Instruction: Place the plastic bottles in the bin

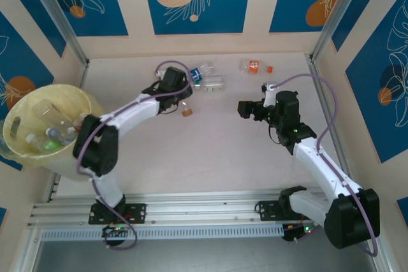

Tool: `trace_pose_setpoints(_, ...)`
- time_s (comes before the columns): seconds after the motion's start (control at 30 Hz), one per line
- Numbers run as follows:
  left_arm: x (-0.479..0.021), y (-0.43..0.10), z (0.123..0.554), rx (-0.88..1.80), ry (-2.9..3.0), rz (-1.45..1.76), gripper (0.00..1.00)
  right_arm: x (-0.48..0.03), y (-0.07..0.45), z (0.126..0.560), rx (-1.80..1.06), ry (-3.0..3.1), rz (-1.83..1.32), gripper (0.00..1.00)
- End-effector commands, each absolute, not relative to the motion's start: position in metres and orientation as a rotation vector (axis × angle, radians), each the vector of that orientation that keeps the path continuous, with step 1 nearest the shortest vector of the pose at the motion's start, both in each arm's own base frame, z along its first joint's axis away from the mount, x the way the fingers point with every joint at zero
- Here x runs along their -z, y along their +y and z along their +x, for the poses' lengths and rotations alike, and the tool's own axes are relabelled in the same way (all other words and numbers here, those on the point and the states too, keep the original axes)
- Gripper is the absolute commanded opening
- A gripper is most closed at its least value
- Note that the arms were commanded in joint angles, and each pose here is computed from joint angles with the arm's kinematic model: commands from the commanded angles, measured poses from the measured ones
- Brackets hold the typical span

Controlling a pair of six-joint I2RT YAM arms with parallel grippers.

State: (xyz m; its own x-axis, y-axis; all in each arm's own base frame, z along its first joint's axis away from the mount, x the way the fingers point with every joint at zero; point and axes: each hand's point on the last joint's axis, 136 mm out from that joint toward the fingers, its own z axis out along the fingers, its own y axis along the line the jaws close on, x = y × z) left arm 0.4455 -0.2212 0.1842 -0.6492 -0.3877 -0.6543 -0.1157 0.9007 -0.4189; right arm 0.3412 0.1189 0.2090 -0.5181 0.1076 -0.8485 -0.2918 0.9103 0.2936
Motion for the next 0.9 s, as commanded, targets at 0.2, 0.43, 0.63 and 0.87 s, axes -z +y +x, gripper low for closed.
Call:
trace_pose_setpoints(0.2,-0.370,-0.133,0.373,0.250,1.974,-0.156,0.29,-0.216,0.138,0.366,-0.620,2.036,-0.121,0.99)
trace_pose_setpoints(0.43,-0.422,0.015,0.342,-0.067,1.885,-0.489,0.16,-0.212,0.147,0.372,-0.652,2.054,-0.128,0.99)
trace_pose_setpoints(0.63,-0.425,0.088,0.318,-0.035,1.817,-0.757,0.10,-0.207,0.147,0.374,-0.644,2.065,-0.127,0.99)
trace_pose_setpoints(0.87,-0.397,0.154,0.293,-0.127,1.742,-1.001,0.14,-0.203,0.150,0.376,-0.643,2.081,-0.150,0.99)
